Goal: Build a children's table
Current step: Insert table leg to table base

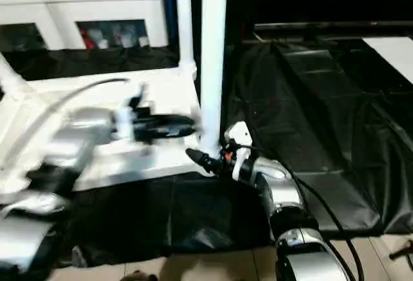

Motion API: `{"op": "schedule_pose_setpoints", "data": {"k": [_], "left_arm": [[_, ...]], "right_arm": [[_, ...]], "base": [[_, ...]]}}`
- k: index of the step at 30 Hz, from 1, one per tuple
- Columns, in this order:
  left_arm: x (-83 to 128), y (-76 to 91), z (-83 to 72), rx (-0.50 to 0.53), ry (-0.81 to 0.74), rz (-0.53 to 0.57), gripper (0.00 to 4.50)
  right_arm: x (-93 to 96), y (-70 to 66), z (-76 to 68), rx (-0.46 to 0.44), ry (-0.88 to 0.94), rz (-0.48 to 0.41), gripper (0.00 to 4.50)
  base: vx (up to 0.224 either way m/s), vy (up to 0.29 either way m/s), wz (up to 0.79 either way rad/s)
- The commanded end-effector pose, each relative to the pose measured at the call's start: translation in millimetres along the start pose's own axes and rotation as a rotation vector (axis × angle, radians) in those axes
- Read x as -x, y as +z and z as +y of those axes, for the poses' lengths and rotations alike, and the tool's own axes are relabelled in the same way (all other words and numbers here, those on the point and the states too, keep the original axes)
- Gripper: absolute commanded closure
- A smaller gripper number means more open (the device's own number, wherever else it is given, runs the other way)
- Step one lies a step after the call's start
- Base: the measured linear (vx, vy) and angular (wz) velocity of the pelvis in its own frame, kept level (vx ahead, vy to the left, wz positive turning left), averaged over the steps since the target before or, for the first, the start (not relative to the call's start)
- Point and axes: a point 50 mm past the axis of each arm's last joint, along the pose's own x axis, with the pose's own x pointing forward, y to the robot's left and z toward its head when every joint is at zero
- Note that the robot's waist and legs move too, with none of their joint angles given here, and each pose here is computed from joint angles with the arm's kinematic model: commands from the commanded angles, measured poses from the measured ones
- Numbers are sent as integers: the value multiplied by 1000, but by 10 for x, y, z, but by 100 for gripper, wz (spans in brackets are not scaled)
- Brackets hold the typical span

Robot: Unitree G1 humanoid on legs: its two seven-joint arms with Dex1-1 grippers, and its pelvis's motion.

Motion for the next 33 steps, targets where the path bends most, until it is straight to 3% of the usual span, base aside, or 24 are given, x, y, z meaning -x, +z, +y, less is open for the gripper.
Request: {"op": "schedule_pose_setpoints", "data": {"k": [1, 10, 12, 16, 17, 19, 23, 24, 33], "left_arm": [[-15, 55, 49, -4, 42, -11, 274], [-150, 144, 59, 28, 26, -76, 212], [-184, 153, 29, 28, -7, -84, 185], [-284, 120, -45, 6, -52, -61, 177], [-328, 114, -61, 3, -54, -63, 145], [-370, 114, -65, -3, -46, -69, 137], [-428, 99, -39, -5, -5, -59, 136], [-429, 101, -21, 3, 12, -60, 164], [-358, 172, 66, 50, 93, -129, 220]], "right_arm": [[39, -229, 69, -36, 22, 115, 167], [37, -221, 70, -24, 46, 136, 171], [38, -223, 71, -24, 53, 143, 171], [40, -233, 75, -31, 73, 165, 171], [42, -236, 74, -31, 80, 175, 171], [45, -238, 72, -32, 88, 186, 171], [49, -230, 62, -24, 95, 199, 171], [47, -219, 57, -23, 95, 198, 171], [43, -176, 37, -13, 101, 195, 171]], "base": [[0, 0, 0], [0, 0, 0], [0, 0, 0], [0, 0, 0], [0, 0, 0], [0, 0, 0], [0, 0, 0], [0, 0, 0], [0, 0, 0]]}}
